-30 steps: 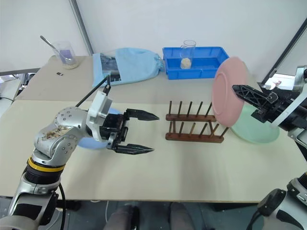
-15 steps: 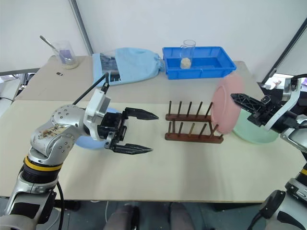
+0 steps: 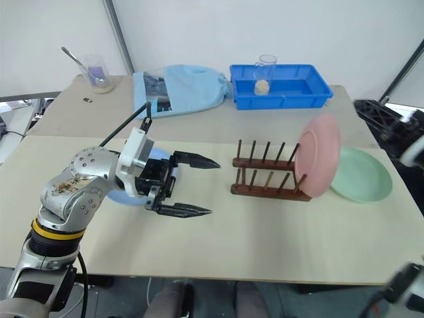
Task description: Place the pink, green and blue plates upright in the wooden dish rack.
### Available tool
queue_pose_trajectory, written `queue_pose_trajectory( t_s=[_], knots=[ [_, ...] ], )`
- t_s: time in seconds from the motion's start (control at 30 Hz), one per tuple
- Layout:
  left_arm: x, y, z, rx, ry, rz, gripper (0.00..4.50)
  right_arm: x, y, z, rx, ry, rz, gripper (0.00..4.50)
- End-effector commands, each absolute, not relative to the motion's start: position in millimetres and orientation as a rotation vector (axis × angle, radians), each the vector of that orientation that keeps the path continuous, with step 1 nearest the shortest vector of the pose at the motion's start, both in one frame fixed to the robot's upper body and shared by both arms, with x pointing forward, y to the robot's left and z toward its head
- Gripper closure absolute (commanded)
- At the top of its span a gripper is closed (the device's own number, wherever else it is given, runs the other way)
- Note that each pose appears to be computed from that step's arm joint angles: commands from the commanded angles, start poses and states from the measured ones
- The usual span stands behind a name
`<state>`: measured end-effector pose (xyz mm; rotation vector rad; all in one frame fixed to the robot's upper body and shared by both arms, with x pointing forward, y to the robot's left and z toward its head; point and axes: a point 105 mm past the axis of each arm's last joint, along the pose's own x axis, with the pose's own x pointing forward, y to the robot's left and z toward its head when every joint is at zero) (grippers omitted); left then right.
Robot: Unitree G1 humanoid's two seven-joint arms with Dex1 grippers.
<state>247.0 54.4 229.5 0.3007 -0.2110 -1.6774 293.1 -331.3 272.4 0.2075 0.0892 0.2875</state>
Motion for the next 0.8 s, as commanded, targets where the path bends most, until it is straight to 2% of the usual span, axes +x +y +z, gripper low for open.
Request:
queue_pose_trajectory(
  t_s=[0.03,0.17,0.27,0.5,0.63,0.8],
  knots=[
    [241.9,51.5,232.3,0.352,-0.258,-1.682,0.00,288.1,-332.8,248.5,-0.193,0.199,0.313,0.01],
    [240.3,48.0,226.1,0.386,-0.259,-1.697,0.00,285.9,-342.9,191.4,-0.581,0.413,0.370,0.01],
    [239.0,46.2,223.7,0.401,-0.263,-1.706,0.00,292.3,-347.2,161.7,-0.739,0.479,0.408,0.01],
    [234.2,42.7,223.1,0.425,-0.284,-1.715,0.00,333.9,-352.9,126.6,-0.792,0.504,0.370,0.01],
    [231.6,40.2,222.0,0.443,-0.294,-1.717,0.00,348.7,-357.3,110.2,-0.773,0.554,0.358,0.01],
    [227.2,39.2,217.5,0.492,-0.297,-1.726,0.00,356.9,-363.5,104.5,-0.720,0.586,0.330,1.50]
  ],
)
